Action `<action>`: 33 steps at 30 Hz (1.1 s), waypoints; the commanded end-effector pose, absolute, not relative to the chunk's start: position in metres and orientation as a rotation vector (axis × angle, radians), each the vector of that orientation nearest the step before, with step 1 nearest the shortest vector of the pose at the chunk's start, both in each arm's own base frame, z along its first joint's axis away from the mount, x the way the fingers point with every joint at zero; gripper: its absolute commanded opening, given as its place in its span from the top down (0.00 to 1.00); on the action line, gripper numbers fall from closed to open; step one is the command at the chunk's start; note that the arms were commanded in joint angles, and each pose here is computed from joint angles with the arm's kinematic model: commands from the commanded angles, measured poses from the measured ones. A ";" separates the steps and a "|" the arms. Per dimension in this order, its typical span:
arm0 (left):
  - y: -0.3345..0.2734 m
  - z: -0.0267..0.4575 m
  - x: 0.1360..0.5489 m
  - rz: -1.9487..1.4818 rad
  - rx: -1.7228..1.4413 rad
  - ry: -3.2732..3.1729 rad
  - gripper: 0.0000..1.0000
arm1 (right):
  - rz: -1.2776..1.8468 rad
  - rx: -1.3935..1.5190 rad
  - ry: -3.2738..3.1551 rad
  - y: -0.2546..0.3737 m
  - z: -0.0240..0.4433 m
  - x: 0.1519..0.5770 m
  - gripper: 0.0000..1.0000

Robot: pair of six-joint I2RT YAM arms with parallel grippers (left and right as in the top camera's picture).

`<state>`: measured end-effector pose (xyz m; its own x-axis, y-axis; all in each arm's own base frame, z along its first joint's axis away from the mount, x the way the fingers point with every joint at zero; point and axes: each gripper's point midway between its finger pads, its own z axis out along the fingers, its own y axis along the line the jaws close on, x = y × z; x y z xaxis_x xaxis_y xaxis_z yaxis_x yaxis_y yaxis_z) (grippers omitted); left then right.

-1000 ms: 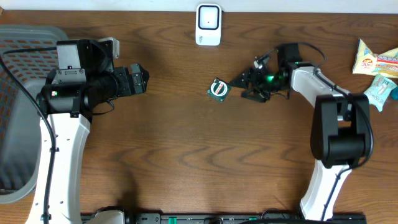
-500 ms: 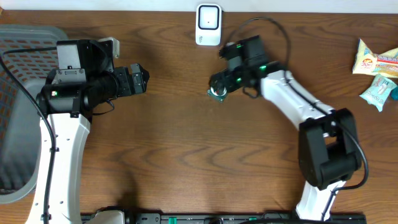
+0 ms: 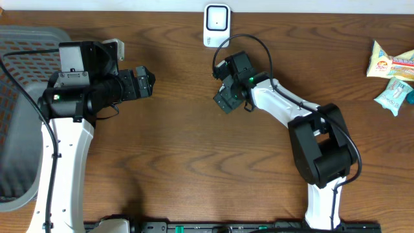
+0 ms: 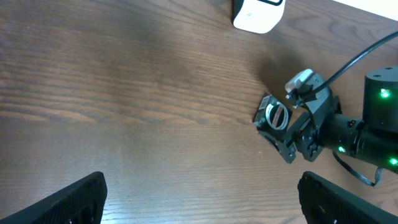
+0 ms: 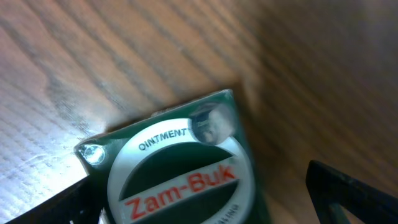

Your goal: Scan the item barcode

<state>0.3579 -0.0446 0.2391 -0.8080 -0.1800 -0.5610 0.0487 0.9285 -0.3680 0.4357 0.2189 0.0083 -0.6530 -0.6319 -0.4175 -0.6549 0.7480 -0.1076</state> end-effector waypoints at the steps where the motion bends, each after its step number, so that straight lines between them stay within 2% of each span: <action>1: -0.044 0.239 0.359 -0.477 -0.079 2.466 0.02 | 0.075 -1.013 2.514 0.220 0.004 0.434 0.01; 5: -0.044 0.239 0.359 -0.478 -0.079 2.466 0.02 | 0.100 -0.985 2.519 0.223 0.005 0.435 0.11; 9: -0.044 0.239 0.359 -0.478 -0.079 2.466 0.02 | 0.109 -0.946 2.531 0.223 0.006 0.435 0.34; 12: -0.044 0.239 0.359 -0.478 -0.079 2.466 0.02 | 0.100 -0.944 2.530 0.222 0.006 0.436 0.44; 26: -0.044 0.239 0.359 -0.478 -0.079 2.466 0.02 | -0.418 -0.708 2.484 0.175 0.040 0.454 0.42; 33: -0.044 0.239 0.359 -0.478 -0.079 2.466 0.02 | -0.859 -0.580 2.363 0.143 0.069 0.451 0.41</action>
<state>0.3579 -0.0446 0.2391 -0.8080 -0.1800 -0.5610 0.0489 0.9284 -0.3683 0.4433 0.1660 0.0282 -0.7421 -0.5955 -0.3076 -0.3860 0.7550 -0.5301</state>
